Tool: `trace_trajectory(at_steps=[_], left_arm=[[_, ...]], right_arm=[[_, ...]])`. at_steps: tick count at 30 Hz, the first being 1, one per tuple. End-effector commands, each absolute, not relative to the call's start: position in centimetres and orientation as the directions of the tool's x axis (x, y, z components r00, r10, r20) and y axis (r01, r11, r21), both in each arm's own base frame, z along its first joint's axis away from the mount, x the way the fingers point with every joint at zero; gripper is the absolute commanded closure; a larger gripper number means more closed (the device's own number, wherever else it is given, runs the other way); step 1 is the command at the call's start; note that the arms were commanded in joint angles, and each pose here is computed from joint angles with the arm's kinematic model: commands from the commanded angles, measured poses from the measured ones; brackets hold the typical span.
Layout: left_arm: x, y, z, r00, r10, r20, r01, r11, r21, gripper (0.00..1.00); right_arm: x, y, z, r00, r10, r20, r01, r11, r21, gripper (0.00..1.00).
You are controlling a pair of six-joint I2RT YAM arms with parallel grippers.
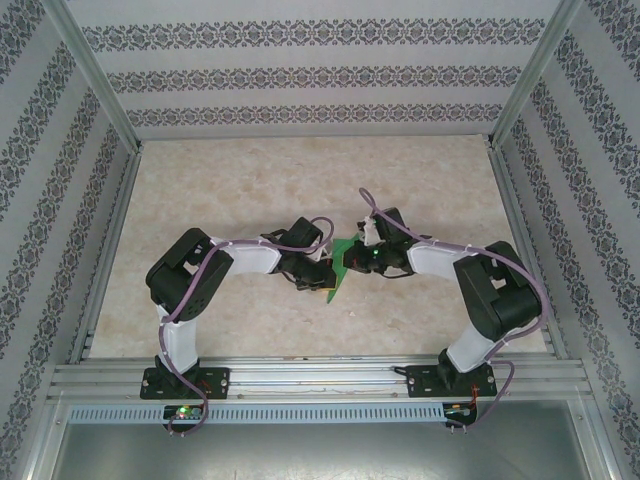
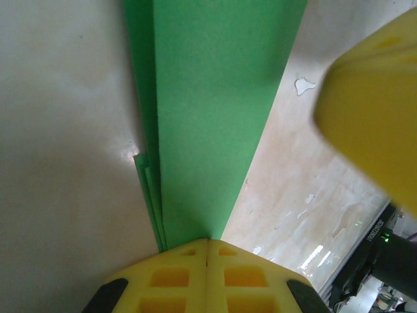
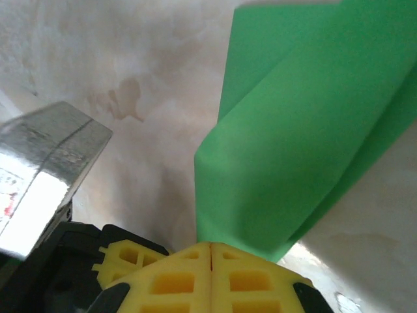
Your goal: Fold a paper plane with a square sheet of paper (fold left side to right side)
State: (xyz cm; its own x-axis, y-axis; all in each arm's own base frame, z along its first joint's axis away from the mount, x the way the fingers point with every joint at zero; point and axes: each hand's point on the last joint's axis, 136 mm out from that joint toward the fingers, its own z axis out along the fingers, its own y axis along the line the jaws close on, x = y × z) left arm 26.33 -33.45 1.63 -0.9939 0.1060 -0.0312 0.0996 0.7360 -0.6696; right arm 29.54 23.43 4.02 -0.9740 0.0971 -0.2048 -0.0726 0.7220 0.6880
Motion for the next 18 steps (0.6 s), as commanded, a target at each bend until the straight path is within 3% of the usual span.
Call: trace_trajectory(at_steps=[1,18], left_arm=[[23.5,-29.4,-3.8,-0.993,0.096,0.076,0.051,0.886,-0.461,0.99],[23.0,-28.7,-4.2,-0.989,0.108,0.103,0.055,0.906,-0.42,0.99]], right_arm=[[29.7,24.0,3.4,-0.972,0.092,-0.214,-0.087,0.708,0.701,1.0],[30.3,22.3,0.3,-0.978,0.066,-0.196,-0.07,0.787,0.612,1.0]])
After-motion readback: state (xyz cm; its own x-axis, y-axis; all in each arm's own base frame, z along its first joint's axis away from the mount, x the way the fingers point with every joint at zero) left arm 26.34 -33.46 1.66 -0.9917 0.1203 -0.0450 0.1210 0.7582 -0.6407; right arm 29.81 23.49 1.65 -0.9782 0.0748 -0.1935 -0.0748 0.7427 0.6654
